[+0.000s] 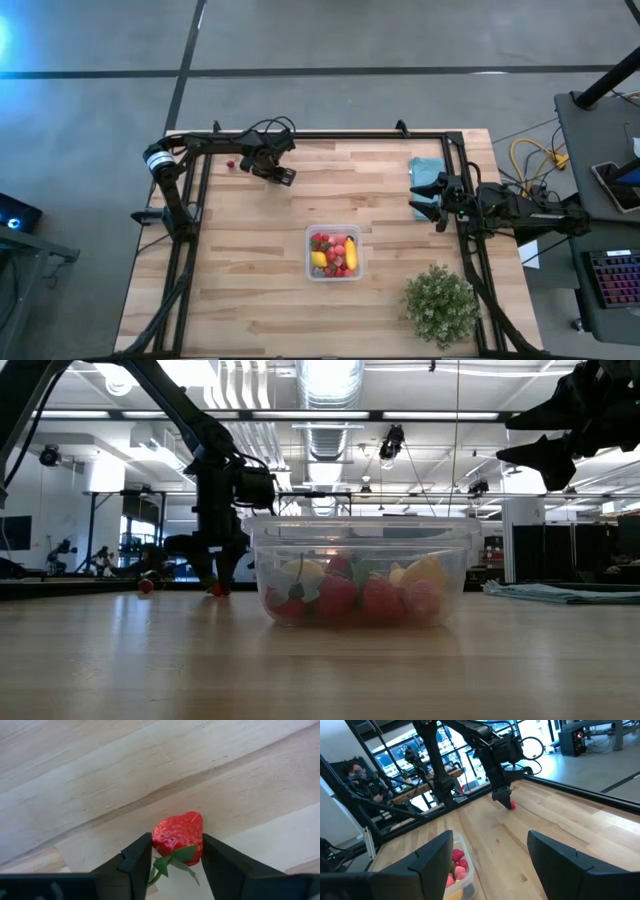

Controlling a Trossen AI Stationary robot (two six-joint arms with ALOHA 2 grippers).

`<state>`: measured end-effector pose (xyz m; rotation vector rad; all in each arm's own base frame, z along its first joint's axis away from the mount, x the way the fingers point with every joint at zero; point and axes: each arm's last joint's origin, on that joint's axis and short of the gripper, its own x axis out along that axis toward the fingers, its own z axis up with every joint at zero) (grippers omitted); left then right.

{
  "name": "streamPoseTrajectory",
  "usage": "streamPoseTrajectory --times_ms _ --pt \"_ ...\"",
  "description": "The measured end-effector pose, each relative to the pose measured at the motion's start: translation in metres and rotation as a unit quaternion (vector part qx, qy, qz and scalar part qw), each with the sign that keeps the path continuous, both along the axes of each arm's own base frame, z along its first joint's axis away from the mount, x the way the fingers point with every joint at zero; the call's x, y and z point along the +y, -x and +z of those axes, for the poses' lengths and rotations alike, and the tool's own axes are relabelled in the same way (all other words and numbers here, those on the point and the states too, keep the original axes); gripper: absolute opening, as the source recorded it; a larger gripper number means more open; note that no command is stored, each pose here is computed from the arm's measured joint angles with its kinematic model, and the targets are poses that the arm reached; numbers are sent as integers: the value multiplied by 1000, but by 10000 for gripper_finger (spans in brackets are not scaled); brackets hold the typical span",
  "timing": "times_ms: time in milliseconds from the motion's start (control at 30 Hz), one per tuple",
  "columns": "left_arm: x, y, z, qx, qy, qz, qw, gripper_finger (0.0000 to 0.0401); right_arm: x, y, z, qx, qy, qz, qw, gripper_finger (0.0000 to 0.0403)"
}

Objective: Pick and placing Produce into tupperware
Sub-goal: Put the red strawberry into the transparent bin

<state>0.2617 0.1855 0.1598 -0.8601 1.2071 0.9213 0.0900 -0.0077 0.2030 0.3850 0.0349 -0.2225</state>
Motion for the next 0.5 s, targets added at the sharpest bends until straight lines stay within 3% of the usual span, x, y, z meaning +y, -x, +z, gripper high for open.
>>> streamPoseTrajectory --times_ms 167,367,500 --pt "0 0 0 0 0 0 1000 117 0 0 0 0 0 0 1000 251" --pt "-2 -5 5 -10 -2 -8 1000 125 0 0 0 0 0 0 1000 248" --pt "-9 -23 23 -52 0 -60 997 127 0 0 0 0 0 0 1000 247"
